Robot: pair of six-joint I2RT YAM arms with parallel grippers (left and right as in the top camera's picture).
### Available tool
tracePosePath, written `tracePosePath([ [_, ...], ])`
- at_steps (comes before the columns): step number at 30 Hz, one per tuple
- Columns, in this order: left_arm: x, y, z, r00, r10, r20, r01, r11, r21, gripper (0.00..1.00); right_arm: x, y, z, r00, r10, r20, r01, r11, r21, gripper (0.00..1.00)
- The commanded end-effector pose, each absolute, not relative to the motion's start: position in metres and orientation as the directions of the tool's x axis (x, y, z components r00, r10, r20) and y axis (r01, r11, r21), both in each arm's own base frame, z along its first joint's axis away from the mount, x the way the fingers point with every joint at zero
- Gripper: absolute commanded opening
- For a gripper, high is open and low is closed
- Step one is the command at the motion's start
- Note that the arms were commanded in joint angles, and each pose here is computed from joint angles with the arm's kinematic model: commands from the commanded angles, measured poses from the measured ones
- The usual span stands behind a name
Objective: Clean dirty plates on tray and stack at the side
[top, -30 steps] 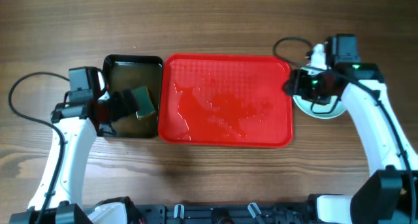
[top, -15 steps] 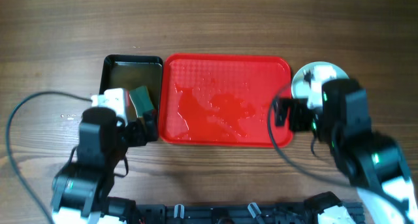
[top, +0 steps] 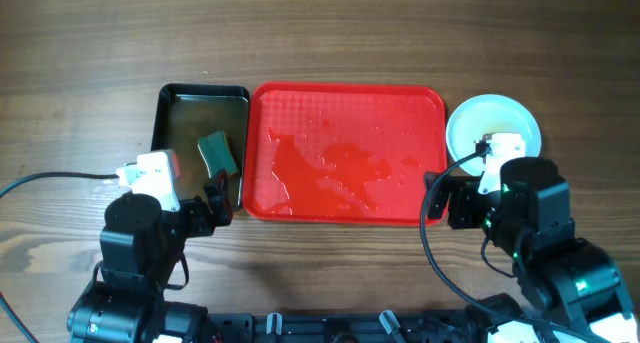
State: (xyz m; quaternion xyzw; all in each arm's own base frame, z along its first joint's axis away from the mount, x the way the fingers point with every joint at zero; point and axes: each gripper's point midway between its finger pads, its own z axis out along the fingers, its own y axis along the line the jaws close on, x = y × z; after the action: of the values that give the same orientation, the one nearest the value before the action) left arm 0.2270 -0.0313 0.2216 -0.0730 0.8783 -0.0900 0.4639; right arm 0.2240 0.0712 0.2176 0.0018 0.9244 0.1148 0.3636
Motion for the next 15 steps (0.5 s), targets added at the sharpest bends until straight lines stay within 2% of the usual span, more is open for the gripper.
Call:
tracePosePath([
  [1, 0.227, -0.03, 0.218, -0.565, -0.202, -0.8, -0.052, 0.976, -0.21, 1.0, 0.227, 0.069, 0.211, -0.746, 0.088, -0.66, -0.059, 0.979, 0.197, 0.99],
  [5, 0.227, -0.03, 0.218, -0.565, -0.202, -0.8, -0.052, 0.976, -0.21, 1.0, 0.213, 0.059, 0.214, -0.724, 0.063, -0.687, -0.069, 0.984, 0.163, 1.0],
  [8, 0.227, -0.03, 0.218, -0.565, -0.202, -0.8, -0.052, 0.976, -0.21, 1.0, 0.227, 0.064, 0.241, -0.51, -0.01, -0.86, -0.214, 0.97, 0.115, 1.0],
  [10, 0.227, -0.03, 0.218, -0.565, -0.202, -0.8, -0.052, 0.976, -0.21, 1.0, 0.233, 0.064, 0.251, -0.341, 0.012, -0.94, -0.259, 0.96, 0.106, 1.0],
  [15, 0.227, -0.03, 0.218, -0.565, -0.202, -0.8, -0.052, 0.976, -0.21, 1.0, 0.23, 0.046, 0.271, -0.044, 0.101, -0.994, -0.216, 0.97, 0.108, 0.99],
])
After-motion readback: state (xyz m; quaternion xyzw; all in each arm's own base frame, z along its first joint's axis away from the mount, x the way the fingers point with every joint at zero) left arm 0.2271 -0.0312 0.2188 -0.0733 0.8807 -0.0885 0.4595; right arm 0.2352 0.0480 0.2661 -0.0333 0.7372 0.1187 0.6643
